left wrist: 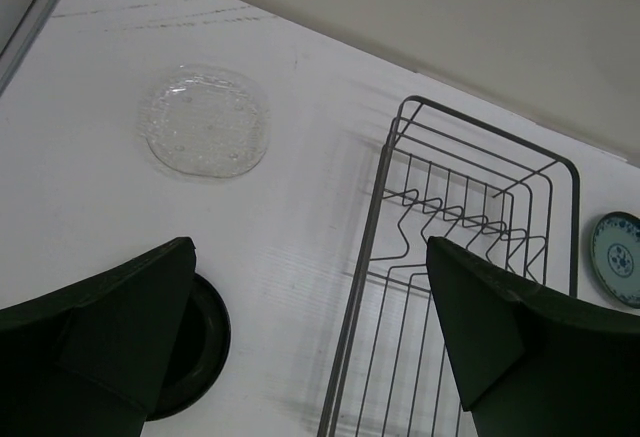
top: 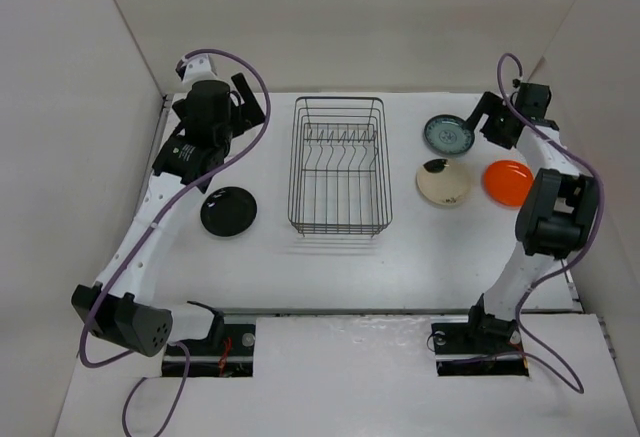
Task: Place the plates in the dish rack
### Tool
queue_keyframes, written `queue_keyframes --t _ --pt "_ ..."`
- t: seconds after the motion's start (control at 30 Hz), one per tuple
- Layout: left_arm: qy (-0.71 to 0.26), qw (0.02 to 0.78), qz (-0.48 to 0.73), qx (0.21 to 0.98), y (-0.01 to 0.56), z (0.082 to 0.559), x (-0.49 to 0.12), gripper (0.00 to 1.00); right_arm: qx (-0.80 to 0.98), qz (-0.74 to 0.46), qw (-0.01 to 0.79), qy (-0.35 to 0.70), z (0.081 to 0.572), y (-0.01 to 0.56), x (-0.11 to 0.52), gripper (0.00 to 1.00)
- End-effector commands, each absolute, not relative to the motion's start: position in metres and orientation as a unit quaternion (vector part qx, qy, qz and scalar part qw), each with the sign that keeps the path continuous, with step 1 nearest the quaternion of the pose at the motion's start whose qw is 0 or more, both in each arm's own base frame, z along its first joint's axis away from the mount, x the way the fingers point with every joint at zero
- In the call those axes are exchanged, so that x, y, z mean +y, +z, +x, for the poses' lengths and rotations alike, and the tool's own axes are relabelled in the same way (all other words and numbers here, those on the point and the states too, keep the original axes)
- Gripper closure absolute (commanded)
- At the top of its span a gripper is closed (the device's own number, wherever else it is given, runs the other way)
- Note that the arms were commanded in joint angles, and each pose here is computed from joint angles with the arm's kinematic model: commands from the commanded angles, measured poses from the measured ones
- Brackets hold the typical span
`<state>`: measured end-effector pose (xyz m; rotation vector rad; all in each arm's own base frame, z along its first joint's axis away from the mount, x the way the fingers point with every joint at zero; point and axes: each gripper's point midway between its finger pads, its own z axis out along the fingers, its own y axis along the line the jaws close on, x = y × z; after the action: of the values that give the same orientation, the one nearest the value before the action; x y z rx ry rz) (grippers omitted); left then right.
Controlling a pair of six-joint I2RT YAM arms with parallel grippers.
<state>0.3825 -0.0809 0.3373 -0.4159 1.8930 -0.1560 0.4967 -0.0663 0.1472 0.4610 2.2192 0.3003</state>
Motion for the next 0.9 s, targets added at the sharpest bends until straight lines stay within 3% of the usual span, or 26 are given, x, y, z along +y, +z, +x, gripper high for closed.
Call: queue_keyframes --t 0.0,0.27,0.47,0.87 --pt "-0.093 0.593 -0.163 0.783 0.361 0.379 -0.086 0.0 0.859 0.171 0.463 0.139 0.533 0.178 -0.088 0.1" --pt "-0.098 0.598 -0.157 0.78 0.362 0.376 -0.087 0.0 0.874 0.202 0.418 0.143 0.544 0.133 -0.111 0.13" --pt "-0.108 0.592 -0.148 0.785 0.359 0.378 -0.093 0.0 0.876 0.213 0.388 0.19 0.549 0.109 -0.098 0.24" --pt "-0.127 0.577 -0.095 0.801 0.328 0.397 -0.116 0.0 0.886 0.228 0.351 0.196 0.555 0.079 -0.099 0.25"
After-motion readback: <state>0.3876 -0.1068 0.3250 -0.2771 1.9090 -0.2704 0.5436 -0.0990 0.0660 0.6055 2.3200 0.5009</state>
